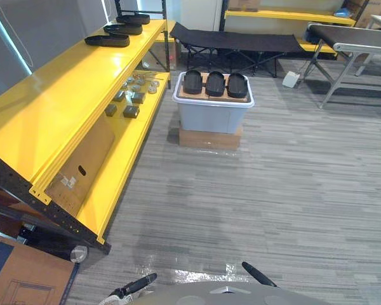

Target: Walk over and take three plastic housings, then place them on the shelf

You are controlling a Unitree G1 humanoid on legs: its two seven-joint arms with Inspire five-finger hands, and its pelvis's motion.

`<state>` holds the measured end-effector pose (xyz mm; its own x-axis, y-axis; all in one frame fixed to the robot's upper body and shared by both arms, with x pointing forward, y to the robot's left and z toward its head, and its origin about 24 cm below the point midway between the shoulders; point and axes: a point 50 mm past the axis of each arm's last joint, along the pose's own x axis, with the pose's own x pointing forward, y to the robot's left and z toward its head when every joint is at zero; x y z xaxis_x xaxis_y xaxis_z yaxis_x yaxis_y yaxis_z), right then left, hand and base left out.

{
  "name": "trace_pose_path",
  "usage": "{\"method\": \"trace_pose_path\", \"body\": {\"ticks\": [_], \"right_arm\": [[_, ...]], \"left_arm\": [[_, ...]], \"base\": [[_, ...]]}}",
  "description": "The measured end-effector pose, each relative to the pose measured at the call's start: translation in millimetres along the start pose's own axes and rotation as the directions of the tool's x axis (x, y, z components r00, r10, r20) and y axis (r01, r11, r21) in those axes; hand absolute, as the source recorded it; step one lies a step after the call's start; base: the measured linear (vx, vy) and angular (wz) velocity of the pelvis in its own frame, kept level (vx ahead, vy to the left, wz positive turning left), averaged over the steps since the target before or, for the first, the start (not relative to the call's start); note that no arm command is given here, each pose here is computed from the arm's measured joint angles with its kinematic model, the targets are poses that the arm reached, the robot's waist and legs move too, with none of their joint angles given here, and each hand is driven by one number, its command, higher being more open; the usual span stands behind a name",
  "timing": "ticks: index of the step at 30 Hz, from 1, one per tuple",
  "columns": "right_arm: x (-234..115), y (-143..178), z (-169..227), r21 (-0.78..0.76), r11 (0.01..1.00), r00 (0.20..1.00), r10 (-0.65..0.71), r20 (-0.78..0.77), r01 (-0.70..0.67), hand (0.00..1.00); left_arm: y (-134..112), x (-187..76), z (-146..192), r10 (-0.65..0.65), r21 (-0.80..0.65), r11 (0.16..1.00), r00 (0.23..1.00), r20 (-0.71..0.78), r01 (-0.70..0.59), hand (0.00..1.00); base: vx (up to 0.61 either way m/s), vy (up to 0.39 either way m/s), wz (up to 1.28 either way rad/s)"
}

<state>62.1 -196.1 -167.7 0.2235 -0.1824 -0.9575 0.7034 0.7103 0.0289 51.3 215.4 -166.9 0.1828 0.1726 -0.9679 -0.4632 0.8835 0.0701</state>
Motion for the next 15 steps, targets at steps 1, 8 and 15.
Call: {"method": "trace_pose_path", "body": {"ticks": [1,8,15], "right_arm": [[0.1,2.5,3.1,-0.008,1.000,1.000,0.007,0.021,-0.007,1.00],[-0.1,29.3,27.8,-0.110,0.991,0.988,0.086,0.130,-0.072,1.00],[-1.1,41.4,39.4,-0.129,0.988,0.978,0.106,0.181,-0.083,1.00]], "left_arm": [[-1.1,0.0,3.0,-0.004,0.036,0.999,1.000,0.020,0.004,1.00],[-44.5,-5.6,47.7,-0.172,0.205,0.969,0.969,0.175,0.135,1.00],[-64.5,-8.5,50.8,-0.259,0.220,0.951,0.949,0.178,0.218,1.00]], "base": [[-0.12,-0.024,0.03],[-0.11,0.003,0.13],[0.05,0.034,-0.03]]}}
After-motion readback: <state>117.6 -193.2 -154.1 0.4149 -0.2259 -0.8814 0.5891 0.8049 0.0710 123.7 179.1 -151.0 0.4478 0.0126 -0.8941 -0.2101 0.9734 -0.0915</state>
